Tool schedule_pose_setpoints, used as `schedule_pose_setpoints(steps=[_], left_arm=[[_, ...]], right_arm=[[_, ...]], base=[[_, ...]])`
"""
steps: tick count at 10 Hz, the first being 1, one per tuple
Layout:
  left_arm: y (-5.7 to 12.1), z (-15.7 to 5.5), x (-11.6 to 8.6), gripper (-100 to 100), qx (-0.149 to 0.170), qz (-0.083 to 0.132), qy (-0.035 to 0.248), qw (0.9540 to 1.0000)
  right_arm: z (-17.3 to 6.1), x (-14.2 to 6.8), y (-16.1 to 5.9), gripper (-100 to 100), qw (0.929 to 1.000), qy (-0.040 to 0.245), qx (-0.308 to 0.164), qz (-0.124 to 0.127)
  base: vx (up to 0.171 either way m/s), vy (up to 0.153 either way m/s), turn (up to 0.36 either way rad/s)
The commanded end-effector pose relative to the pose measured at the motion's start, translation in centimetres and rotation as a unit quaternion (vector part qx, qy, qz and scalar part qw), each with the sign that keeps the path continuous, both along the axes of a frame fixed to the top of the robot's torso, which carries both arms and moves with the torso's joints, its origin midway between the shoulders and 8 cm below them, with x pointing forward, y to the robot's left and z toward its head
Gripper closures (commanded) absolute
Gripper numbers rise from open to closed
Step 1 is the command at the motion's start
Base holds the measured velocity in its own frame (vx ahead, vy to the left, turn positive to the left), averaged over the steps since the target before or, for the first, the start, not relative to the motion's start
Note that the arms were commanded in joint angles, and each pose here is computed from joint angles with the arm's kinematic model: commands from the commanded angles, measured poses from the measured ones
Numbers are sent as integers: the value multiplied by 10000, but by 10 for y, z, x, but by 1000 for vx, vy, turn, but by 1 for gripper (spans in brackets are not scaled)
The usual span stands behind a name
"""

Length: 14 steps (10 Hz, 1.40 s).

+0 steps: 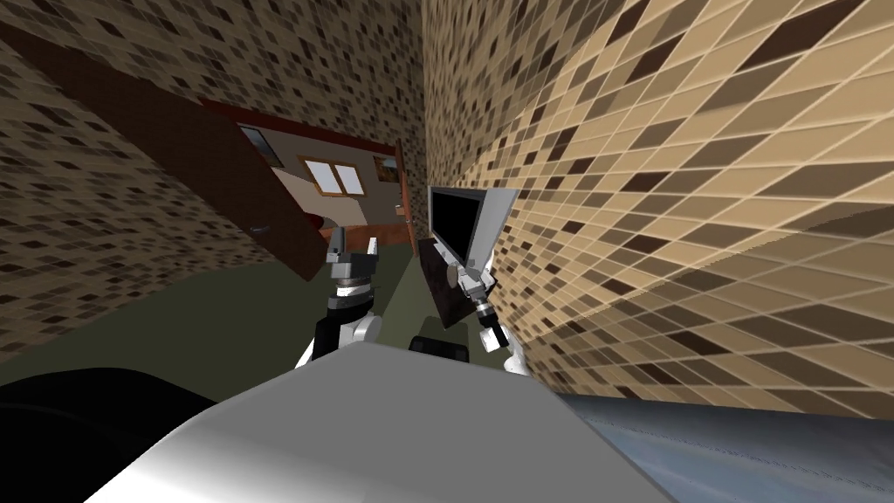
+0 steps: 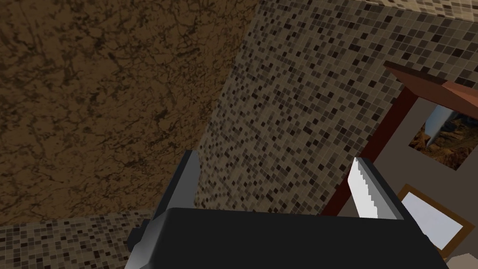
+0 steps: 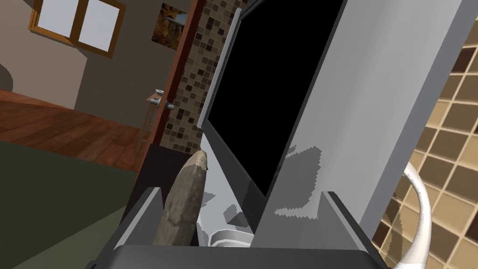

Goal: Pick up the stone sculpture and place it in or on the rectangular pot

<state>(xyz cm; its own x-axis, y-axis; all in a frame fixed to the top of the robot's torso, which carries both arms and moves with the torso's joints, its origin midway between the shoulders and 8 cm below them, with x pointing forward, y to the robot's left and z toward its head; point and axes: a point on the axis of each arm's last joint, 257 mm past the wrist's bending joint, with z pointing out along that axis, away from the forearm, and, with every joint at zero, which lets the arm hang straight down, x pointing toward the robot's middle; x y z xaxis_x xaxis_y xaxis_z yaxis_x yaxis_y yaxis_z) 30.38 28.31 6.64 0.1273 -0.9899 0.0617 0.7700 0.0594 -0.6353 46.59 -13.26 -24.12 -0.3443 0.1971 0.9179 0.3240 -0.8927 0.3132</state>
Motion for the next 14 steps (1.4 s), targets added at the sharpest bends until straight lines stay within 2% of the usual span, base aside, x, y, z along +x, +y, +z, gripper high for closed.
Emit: schedule_pose_setpoints(steps=[1,2,3,4,5,6,7,10,11,14], left_arm=[[0,0,0,0,0,0,0,10000],[0,0,0,0,0,0,0,10000],[0,0,0,0,0,0,0,10000],[0,0,0,0,0,0,0,10000],[0,0,0,0,0,0,0,10000],[0,0,0,0,0,0,0,10000],[0,0,0,0,0,0,0,10000],[0,0,0,0,0,0,0,10000],[0,0,0,0,0,0,0,10000],[0,0,0,0,0,0,0,10000]], right_arm=[[-16,1,1,-100,9996,250,109,91],[-16,1,1,-100,9994,283,180,109],[-30,2,0,-100,9984,482,238,161],[-30,2,0,-100,9981,507,291,174],[-44,2,-2,-100,9966,709,361,215],[-44,2,-2,-100,9964,724,393,222],[-57,1,-4,-100,9942,931,483,255],[-81,0,-11,-100,9890,1306,633,276],[-81,0,-11,-100,9890,1311,631,274],[-103,-2,-20,-100,9834,1636,738,246]], base=[[6,-11,154],[7,-11,106],[12,-6,178],[12,-7,82],[17,-2,119],[20,-1,88],[32,3,149],[46,17,123],[36,4,49],[46,4,72]])
